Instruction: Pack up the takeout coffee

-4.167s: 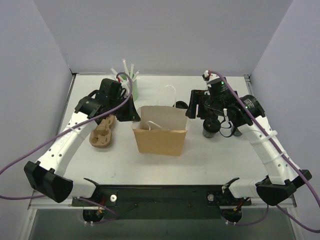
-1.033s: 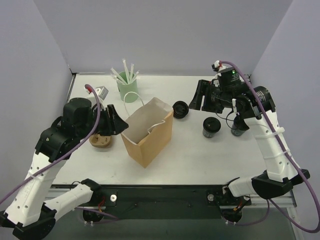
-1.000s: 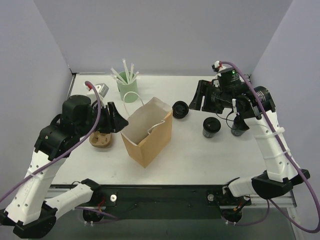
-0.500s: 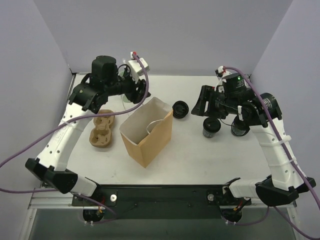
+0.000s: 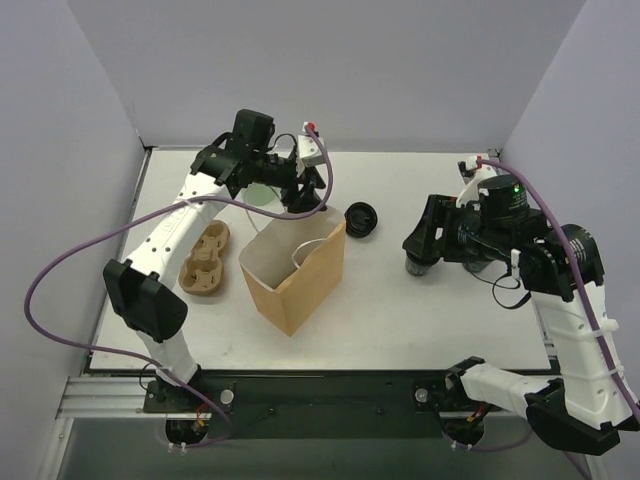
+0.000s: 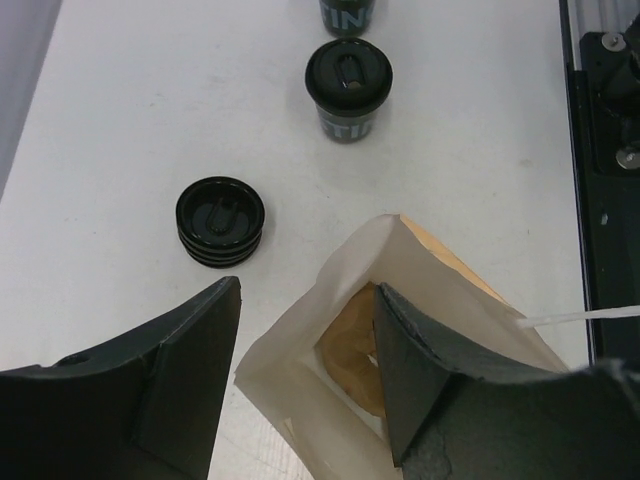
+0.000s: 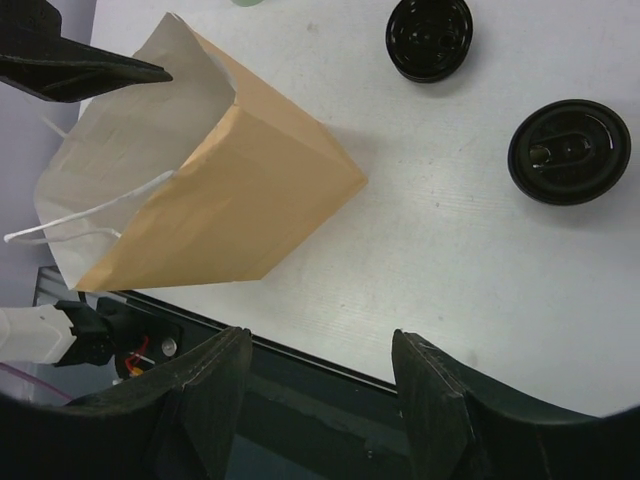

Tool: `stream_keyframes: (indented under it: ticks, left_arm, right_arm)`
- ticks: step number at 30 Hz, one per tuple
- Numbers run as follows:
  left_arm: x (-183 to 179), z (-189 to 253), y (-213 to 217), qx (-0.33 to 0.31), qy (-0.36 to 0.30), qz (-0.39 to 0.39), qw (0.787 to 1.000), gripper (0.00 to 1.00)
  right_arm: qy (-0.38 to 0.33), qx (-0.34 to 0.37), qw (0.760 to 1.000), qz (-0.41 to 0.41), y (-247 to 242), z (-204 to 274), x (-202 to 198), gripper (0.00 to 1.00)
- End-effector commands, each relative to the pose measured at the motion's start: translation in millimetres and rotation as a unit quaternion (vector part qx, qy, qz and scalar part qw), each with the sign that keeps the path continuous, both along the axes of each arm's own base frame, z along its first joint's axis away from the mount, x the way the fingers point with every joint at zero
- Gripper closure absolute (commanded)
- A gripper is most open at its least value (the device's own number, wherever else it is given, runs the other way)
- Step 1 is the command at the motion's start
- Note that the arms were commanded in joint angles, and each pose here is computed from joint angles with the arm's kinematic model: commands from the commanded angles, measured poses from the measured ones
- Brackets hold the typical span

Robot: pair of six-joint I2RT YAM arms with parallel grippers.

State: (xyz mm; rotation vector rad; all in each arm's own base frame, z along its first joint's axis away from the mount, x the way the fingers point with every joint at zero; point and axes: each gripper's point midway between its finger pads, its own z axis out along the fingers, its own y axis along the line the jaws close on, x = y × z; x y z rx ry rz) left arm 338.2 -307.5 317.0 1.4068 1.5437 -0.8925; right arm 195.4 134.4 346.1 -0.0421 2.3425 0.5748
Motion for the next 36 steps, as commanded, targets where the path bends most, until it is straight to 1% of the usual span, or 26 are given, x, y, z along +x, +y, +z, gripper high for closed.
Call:
stream_keyframes:
  ticks: [1, 6, 8, 11, 13, 14, 15, 16, 17, 18, 19, 20, 21, 22, 23, 24, 26, 27, 28, 29, 30, 32, 33, 34, 35, 36]
  left_arm:
    - [-13.6, -0.7, -13.5, 0.005, -0.037, -0.075, 0.997, 0.35]
    - [-11.6, -22.6, -26.2, 0.038, -0.033, -0.102, 0.994, 0.40]
    - [-16.3, -28.5, -28.8, 0.048, -0.022, -0.111, 0.992, 0.41]
    - [-16.5, -26.7, -31.2, 0.047, -0.027, -0.115, 0.992, 0.45]
    - [-17.5, -29.5, -29.3, 0.052, -0.018, -0.110, 0.992, 0.53]
    - [-19.9, -31.7, -27.3, 0.059, -0.012, -0.108, 0.992, 0.58]
    - [-20.0, -34.7, -25.8, 0.069, -0.005, -0.097, 0.993, 0.68]
    - [-17.2, -41.3, -21.6, 0.089, -0.007, -0.084, 0.992, 0.92]
    - [-15.9, -45.4, -18.7, 0.101, -0.009, -0.076, 0.992, 0.97]
    - [-15.2, -43.7, -16.1, 0.103, 0.001, -0.053, 0.993, 1.00]
    - [-9.0, -45.1, -17.2, 0.100, 0.001, -0.033, 0.994, 1.00]
    - [1.0, -46.0, -12.7, 0.110, -0.006, 0.002, 0.994, 1.00]
    - [4.1, -37.6, -9.3, 0.101, 0.012, 0.047, 0.994, 1.00]
    - [12.5, -32.8, -8.4, 0.096, 0.006, 0.075, 0.993, 1.00]
    - [18.8, -34.4, -2.7, 0.104, 0.009, 0.107, 0.989, 1.00]
    - [20.8, -31.5, 1.7, 0.103, 0.027, 0.145, 0.984, 1.00]
    - [21.7, -29.0, 8.6, 0.104, 0.049, 0.187, 0.976, 1.00]
    - [22.3, -25.0, 18.5, 0.102, 0.065, 0.232, 0.965, 1.00]
    - [23.0, -21.5, 22.9, 0.096, 0.068, 0.254, 0.960, 1.00]
    - [21.0, -32.3, 30.3, 0.103, 0.083, 0.280, 0.951, 1.00]
    - [19.5, -19.6, 43.6, 0.086, 0.083, 0.330, 0.936, 1.00]
    - [24.3, -11.4, 59.4, 0.062, 0.079, 0.392, 0.914, 1.00]
    - [21.7, -5.3, 74.8, 0.034, 0.101, 0.451, 0.886, 1.00]
    - [24.4, -5.8, 90.5, 0.023, 0.117, 0.484, 0.867, 1.00]
    - [21.9, -5.3, 96.2, -0.001, 0.152, 0.511, 0.846, 1.00]
    - [16.2, -6.1, 105.2, -0.008, 0.164, 0.529, 0.833, 1.00]
  right_arm:
    - [0.048, -0.021, 0.999, -0.003, -13.0, -18.0, -15.7, 0.41]
    - [0.044, -0.029, 0.999, 0.000, -17.8, -16.8, -14.2, 0.40]
    - [0.044, -0.030, 0.999, -0.002, -19.3, -17.3, -14.1, 0.40]
    - [0.047, -0.034, 0.998, -0.001, -20.8, -20.6, -14.4, 0.39]
    - [0.044, -0.034, 0.998, -0.002, -21.9, -19.7, -14.4, 0.39]
    - [0.045, -0.035, 0.998, -0.004, -22.3, -20.0, -13.8, 0.39]
    - [0.041, -0.034, 0.999, -0.005, -22.5, -17.7, -12.8, 0.39]
    - [0.041, -0.035, 0.999, -0.007, -23.2, -17.8, -12.4, 0.39]
    - [0.039, -0.035, 0.999, -0.008, -23.7, -17.2, -11.7, 0.39]
    - [0.039, -0.034, 0.999, -0.011, -23.9, -17.0, -11.2, 0.39]
    - [0.041, -0.034, 0.999, -0.012, -23.8, -17.6, -9.7, 0.39]
    - [0.044, -0.030, 0.998, -0.014, -22.7, -17.5, -9.4, 0.39]
    - [0.043, -0.028, 0.999, -0.015, -22.1, -16.0, -8.8, 0.39]
    - [0.045, -0.026, 0.999, -0.015, -21.0, -16.1, -7.8, 0.39]
    - [0.046, -0.021, 0.999, -0.018, -20.1, -14.8, -7.0, 0.39]
    - [0.046, -0.020, 0.999, -0.019, -19.8, -14.8, -6.4, 0.39]
    - [0.042, -0.017, 0.999, -0.021, -19.0, -13.2, -3.1, 0.38]
    - [0.041, -0.018, 0.999, -0.024, -19.5, -13.4, -1.4, 0.38]
    - [0.041, -0.019, 0.999, -0.027, -19.4, -13.8, 0.9, 0.38]
    - [0.043, -0.022, 0.998, -0.029, -20.2, -14.6, 2.1, 0.38]
    - [0.043, -0.025, 0.998, -0.035, -21.3, -15.4, 4.7, 0.38]
    - [0.047, -0.026, 0.998, -0.042, -21.7, -16.9, 7.4, 0.38]
    - [0.050, -0.024, 0.997, -0.045, -20.9, -17.5, 9.7, 0.38]
    - [0.050, -0.020, 0.997, -0.047, -19.7, -16.5, 10.7, 0.38]
    - [0.051, -0.019, 0.997, -0.048, -19.4, -16.2, 12.1, 0.38]
    - [0.052, -0.017, 0.997, -0.051, -18.5, -16.5, 13.9, 0.38]
